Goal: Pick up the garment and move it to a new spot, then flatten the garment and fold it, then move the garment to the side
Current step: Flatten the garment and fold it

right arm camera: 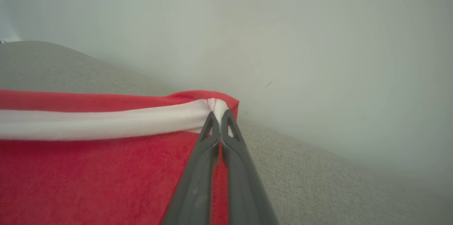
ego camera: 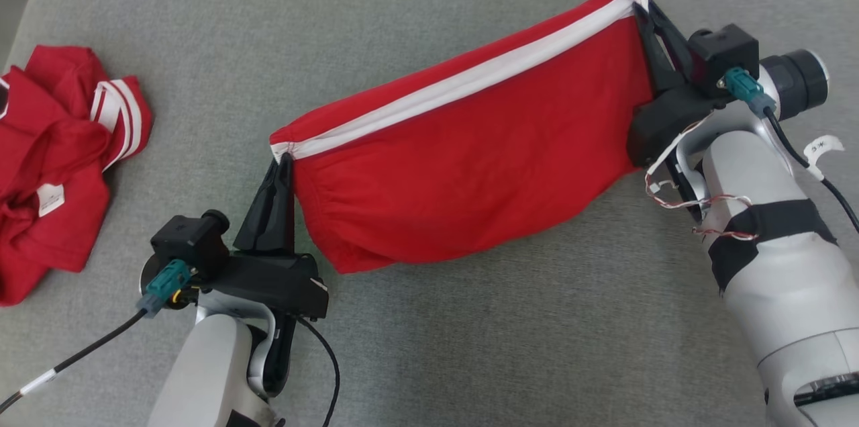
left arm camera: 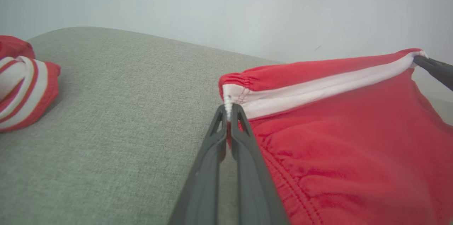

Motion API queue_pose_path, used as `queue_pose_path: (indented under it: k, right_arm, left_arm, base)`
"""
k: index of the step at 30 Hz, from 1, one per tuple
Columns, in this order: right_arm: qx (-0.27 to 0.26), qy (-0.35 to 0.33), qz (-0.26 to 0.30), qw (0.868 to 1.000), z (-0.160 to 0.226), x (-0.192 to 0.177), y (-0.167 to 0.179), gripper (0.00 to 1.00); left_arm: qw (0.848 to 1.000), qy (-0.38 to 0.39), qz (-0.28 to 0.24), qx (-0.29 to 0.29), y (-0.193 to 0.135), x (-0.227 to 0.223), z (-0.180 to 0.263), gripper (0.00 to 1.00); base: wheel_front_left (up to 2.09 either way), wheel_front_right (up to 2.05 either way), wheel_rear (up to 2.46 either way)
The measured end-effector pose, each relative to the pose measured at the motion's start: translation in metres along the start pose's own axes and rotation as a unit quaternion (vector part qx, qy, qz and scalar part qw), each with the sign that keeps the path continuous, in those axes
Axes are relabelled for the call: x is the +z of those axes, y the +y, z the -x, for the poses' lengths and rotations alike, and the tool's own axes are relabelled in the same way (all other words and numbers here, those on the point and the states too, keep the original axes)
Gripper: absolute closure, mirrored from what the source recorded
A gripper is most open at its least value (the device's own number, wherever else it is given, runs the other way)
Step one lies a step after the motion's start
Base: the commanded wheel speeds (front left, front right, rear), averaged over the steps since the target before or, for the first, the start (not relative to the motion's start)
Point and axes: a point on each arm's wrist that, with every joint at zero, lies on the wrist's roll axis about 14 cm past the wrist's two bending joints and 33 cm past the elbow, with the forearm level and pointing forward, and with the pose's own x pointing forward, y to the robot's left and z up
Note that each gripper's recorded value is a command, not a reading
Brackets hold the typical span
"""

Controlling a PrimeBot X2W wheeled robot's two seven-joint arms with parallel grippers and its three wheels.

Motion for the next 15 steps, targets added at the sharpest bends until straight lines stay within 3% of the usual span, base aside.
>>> queue_pose_path:
  k: [10,11,12,13,14,15]
  right_arm:
    - [0.014,0.040,0.005,0.999,-0.021,-0.030,0.012,1.00]
    - [0.014,0.043,0.004,0.999,-0.021,-0.032,0.013,0.90]
    - [0.013,0.044,0.003,0.999,-0.021,-0.034,0.014,0.60]
    - [0.011,0.046,-0.001,0.999,-0.021,-0.035,0.013,0.07]
    - [0.010,0.047,-0.004,0.999,-0.021,-0.035,0.013,0.00]
    - [0.009,0.047,-0.004,0.999,-0.021,-0.034,0.013,0.00]
  left_arm:
    - [1.000,0.024,-0.005,0.003,0.006,-0.014,-0.005,1.00]
    - [1.000,0.025,-0.006,0.002,0.005,-0.015,-0.005,0.65]
    - [1.000,0.025,-0.006,0.001,0.005,-0.015,-0.006,0.41]
    - [1.000,0.025,-0.007,0.000,0.004,-0.015,-0.006,0.00]
    - [1.000,0.025,-0.007,-0.001,0.004,-0.015,-0.007,0.00]
    - [1.000,0.026,-0.007,-0.001,0.004,-0.016,-0.007,0.00]
  base:
    - [0.00,0.00,0.00]
    - [0.00,0.00,0.00]
    - [0.00,0.00,0.00]
    - [0.00,0.00,0.00]
    - [0.00,0.00,0.00]
    - [0.00,0.00,0.00]
